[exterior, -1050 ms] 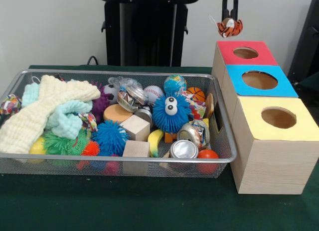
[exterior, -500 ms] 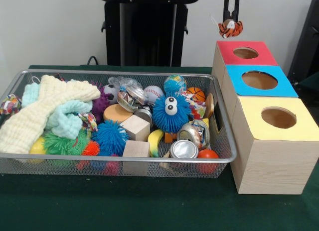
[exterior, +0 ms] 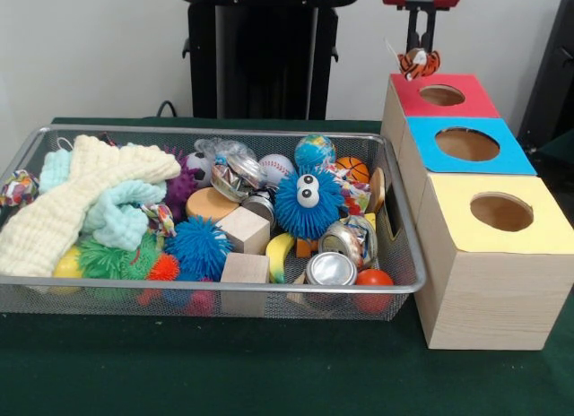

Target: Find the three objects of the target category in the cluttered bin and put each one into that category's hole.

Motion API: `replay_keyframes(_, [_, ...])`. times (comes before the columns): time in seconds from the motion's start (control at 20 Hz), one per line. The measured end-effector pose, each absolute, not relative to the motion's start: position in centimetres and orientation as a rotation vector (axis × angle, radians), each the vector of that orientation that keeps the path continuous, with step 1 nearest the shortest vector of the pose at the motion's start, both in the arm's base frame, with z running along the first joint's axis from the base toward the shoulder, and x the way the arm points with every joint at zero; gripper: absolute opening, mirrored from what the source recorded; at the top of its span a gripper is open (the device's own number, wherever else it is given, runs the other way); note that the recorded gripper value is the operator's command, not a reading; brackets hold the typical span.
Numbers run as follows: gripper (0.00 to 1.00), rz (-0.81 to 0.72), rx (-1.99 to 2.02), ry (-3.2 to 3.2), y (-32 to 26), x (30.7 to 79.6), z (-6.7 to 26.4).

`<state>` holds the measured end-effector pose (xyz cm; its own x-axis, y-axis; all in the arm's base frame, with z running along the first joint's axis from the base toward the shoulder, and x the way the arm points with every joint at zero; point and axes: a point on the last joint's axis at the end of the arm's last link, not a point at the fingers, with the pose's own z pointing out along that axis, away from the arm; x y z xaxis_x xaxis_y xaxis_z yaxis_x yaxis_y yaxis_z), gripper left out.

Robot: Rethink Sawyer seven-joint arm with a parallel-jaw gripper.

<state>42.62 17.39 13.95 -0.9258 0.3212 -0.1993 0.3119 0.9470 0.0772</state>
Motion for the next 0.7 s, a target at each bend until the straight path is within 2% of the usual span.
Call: replay_keyframes(0.7, [0.0,0.044,0.53,2.9,18.4,42.0,12.3])
